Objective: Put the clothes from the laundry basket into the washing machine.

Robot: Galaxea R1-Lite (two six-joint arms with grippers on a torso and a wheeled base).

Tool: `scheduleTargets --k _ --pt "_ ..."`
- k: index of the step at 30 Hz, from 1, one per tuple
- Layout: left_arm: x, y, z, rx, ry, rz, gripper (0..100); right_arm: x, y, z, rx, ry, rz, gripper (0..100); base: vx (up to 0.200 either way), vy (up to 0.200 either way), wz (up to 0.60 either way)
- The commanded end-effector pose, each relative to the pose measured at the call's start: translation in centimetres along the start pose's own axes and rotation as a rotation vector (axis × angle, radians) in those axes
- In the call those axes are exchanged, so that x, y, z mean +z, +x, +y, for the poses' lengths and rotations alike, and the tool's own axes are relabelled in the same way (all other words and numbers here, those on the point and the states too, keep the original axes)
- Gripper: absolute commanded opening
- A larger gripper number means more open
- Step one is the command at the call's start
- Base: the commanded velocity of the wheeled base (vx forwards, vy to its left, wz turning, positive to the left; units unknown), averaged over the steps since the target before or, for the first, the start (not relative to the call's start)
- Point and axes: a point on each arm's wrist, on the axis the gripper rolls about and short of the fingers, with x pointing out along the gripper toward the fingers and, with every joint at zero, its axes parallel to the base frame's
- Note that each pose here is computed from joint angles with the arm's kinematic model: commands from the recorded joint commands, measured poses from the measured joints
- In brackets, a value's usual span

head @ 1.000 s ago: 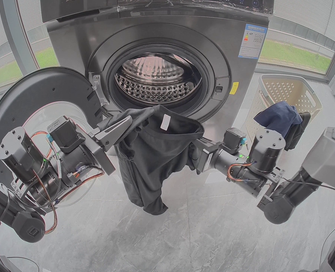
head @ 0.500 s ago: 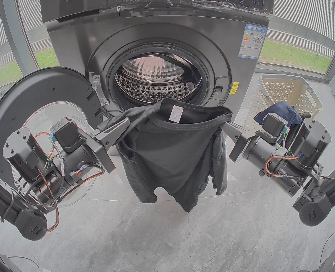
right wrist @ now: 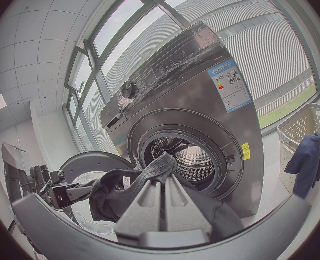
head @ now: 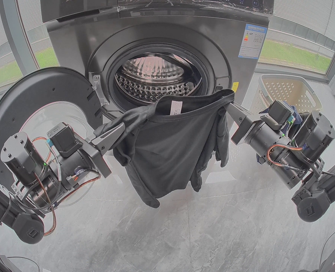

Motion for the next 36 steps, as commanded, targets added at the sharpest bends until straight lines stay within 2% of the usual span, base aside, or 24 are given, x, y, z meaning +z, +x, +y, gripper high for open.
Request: scheduleTargets --k 1,2,3,4,5,6,7,10,17,23,31,36 --pt "-1.1 -0.8 -0.5 -0.016 -0.016 0.054 0 -0.1 0.1 0.2 0.008 0.002 0.001 0 0.0 0.0 0.0" --pt "-1.5 -1.0 -0.7 -0.024 -0.025 0.074 0 -0.1 0.2 0.3 0.01 0.003 -0.002 0 0.0 0.0 0.0" --pt "-2.0 -1.0 -0.8 -0.028 -0.031 0.096 100 -0.1 0.2 0.3 0.012 0.003 -0.003 0 0.0 0.0 0.0" --pt "-2.2 -1.0 -0.8 -0.029 -0.033 0.102 100 0.0 0.2 0.4 0.012 0.003 -0.004 0 0.0 0.0 0.0" --pt "-3.4 -0.9 -0.9 -0.03 -0.045 0.146 100 0.0 0.2 0.4 0.013 0.003 -0.006 0 0.0 0.0 0.0" --pt "-3.6 -0.9 -0.8 -0.029 -0.047 0.155 100 0.0 0.2 0.4 0.014 0.003 -0.005 0 0.0 0.0 0.0" --pt "-4.8 -0.7 -0.6 -0.019 -0.058 0.198 100 0.0 0.3 0.4 0.015 0.004 -0.005 0 0.0 0.0 0.0" --pt "-6.4 -0.3 -0.1 0.004 -0.067 0.249 100 -0.1 0.3 0.5 0.02 0.003 -0.004 0 0.0 0.0 0.0" --pt "-7.6 -0.9 -0.2 0.005 -0.08 0.306 100 -0.1 0.3 0.9 0.033 0.008 -0.002 0 0.0 0.0 0.0" --pt "-9.9 -0.4 0.1 0.005 -0.083 0.376 100 0.1 0.6 1.1 0.041 0.012 -0.016 0 0.0 0.0 0.0" --pt "-10.5 1.4 0.5 0.002 -0.073 0.349 100 0.1 0.5 1.1 0.042 0.012 -0.011 0 0.0 0.0 0.0" --pt "-11.0 2.3 1.2 0.015 -0.069 0.338 100 0.1 0.2 1.7 0.063 0.013 -0.007 0 0.0 0.0 0.0"
